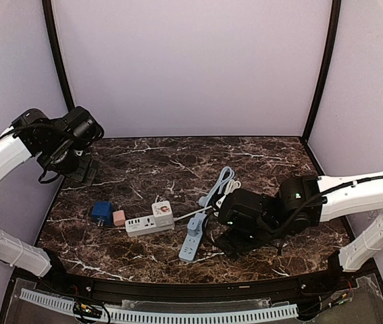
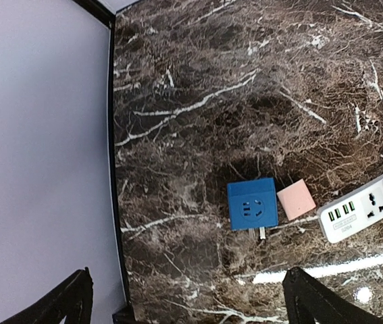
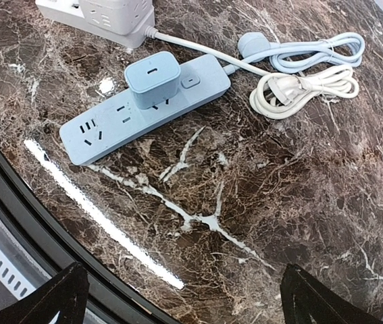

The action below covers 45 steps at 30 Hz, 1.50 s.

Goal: Insert the plug

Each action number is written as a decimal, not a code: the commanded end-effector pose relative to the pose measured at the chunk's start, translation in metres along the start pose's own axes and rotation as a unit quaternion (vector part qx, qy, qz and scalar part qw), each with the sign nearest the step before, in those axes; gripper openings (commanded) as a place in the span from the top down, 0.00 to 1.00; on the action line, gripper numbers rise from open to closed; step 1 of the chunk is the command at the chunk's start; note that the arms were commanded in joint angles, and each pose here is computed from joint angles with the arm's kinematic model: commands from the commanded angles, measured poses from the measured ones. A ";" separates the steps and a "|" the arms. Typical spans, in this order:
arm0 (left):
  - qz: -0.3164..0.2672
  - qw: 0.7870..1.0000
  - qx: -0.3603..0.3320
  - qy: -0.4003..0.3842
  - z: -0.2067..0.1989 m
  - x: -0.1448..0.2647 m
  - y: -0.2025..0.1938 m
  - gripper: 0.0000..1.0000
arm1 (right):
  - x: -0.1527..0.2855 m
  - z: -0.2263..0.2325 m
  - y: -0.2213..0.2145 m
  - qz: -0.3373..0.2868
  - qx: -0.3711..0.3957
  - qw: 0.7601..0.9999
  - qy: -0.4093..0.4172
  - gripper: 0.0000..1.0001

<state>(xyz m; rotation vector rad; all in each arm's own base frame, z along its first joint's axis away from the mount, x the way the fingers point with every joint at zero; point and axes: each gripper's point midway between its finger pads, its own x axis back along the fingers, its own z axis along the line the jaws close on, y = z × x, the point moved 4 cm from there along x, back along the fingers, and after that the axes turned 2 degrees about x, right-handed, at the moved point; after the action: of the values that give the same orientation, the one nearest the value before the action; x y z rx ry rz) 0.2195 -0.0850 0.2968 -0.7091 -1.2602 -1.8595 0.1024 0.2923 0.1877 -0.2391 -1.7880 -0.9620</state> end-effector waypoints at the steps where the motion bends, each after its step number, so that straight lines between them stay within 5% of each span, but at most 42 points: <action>1: 0.081 0.995 0.054 -0.018 0.008 -0.007 -0.037 0.01 | 0.005 0.006 0.014 -0.027 0.010 1.000 0.008 0.01; 13: 0.156 0.977 0.130 -0.061 -0.010 -0.044 -0.075 0.01 | 0.011 -0.002 0.009 -0.030 -0.013 0.999 0.019 0.01; 28: 0.208 0.960 0.079 -0.172 -0.048 -0.113 -0.072 0.03 | 0.024 -0.013 -0.005 -0.035 -0.044 0.998 0.031 0.01; 45: 0.277 0.944 0.049 -0.174 -0.062 -0.158 -0.074 0.13 | 0.035 -0.026 -0.023 -0.037 -0.082 0.995 0.043 0.01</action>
<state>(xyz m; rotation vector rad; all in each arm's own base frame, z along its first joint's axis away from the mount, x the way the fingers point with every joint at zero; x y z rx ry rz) 0.2400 -0.0850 0.1137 -1.2064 -1.2144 -1.2421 0.0925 0.2566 0.2131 -0.1975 -1.6588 -1.1536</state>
